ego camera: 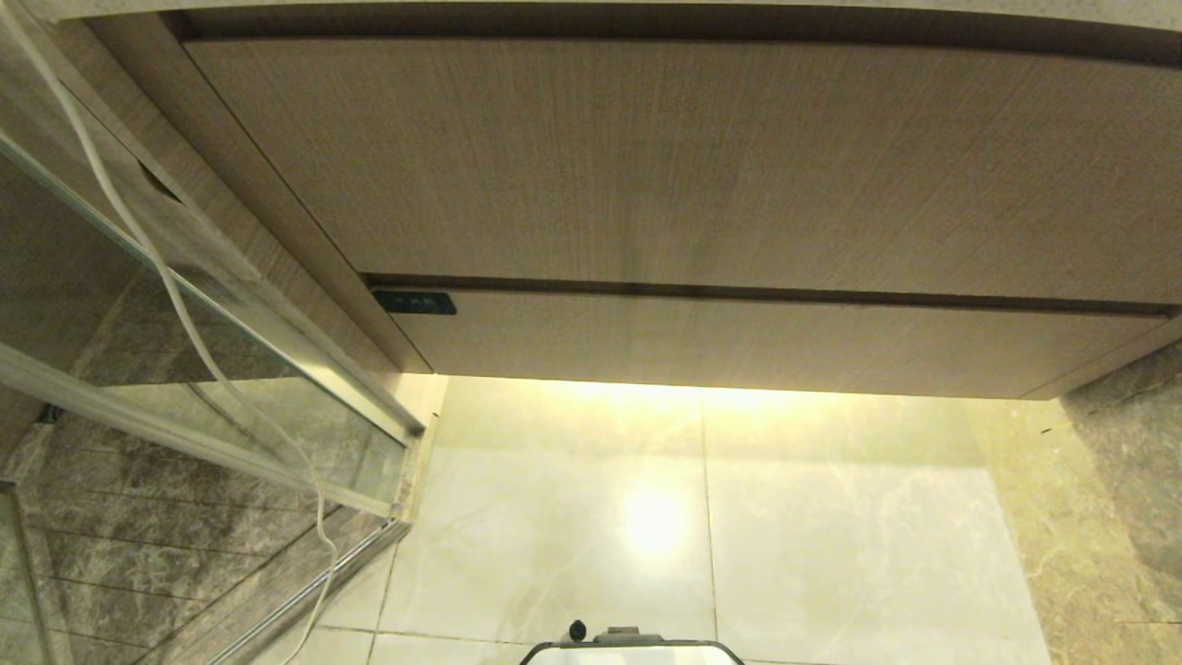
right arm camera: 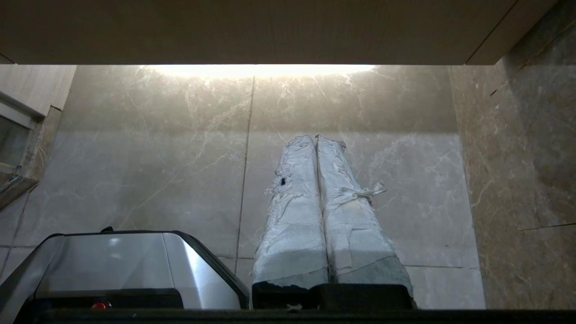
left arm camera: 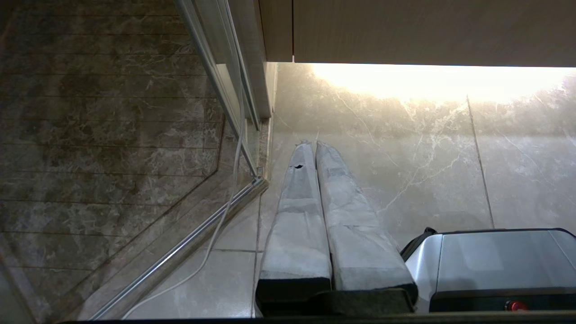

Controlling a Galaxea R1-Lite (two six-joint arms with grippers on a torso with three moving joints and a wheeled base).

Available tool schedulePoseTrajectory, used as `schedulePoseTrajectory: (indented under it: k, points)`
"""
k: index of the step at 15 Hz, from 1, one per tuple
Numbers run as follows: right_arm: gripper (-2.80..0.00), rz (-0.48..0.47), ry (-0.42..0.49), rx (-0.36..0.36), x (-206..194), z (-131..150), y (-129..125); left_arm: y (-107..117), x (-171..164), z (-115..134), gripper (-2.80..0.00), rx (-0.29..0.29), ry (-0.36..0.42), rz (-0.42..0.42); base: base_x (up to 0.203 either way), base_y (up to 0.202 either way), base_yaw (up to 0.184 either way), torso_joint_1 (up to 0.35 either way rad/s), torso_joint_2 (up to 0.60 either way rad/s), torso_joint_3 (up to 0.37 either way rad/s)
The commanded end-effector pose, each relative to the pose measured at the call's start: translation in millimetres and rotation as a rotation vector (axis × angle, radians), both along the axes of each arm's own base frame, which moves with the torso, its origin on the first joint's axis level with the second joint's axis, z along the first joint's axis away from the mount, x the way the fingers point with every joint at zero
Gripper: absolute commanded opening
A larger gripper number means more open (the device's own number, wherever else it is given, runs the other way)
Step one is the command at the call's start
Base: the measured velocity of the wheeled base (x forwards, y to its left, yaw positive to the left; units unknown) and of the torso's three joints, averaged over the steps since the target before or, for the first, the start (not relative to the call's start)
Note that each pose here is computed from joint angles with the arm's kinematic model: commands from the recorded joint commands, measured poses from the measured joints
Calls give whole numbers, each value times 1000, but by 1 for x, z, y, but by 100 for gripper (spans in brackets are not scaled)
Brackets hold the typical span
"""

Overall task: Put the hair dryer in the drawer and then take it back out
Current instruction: Pull open the drawer

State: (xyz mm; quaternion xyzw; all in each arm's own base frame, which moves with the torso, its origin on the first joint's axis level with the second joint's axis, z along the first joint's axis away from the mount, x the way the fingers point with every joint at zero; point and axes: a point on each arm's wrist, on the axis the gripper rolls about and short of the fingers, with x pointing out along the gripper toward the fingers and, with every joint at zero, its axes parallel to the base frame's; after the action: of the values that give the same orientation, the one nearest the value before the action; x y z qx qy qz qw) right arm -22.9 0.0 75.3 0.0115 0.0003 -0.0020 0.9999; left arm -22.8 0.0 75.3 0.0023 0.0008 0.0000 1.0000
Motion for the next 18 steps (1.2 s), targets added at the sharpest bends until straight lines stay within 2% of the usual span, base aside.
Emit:
schedulePoseTrajectory:
  k: [1,11,13,15,16,18]
  points:
    - [-280,-2,1,7,0,0,0,0,0,0,-280,0,2,0,0,0,0,0,0,0]
    - [-280,0,13,-6,-1,4,0,0,0,0,-280,0,2,0,0,0,0,0,0,0]
    - [-280,-2,-29,-23,-9,41,0,0,0,0,-280,0,2,0,0,0,0,0,0,0]
    - [-280,-7,-108,-40,-25,115,0,0,0,0,-280,0,2,0,0,0,0,0,0,0]
    - [-280,-8,-101,-48,-26,141,0,0,0,0,-280,0,2,0,0,0,0,0,0,0]
    - [-280,-8,-31,-67,-19,168,0,0,0,0,-280,0,2,0,0,0,0,0,0,0]
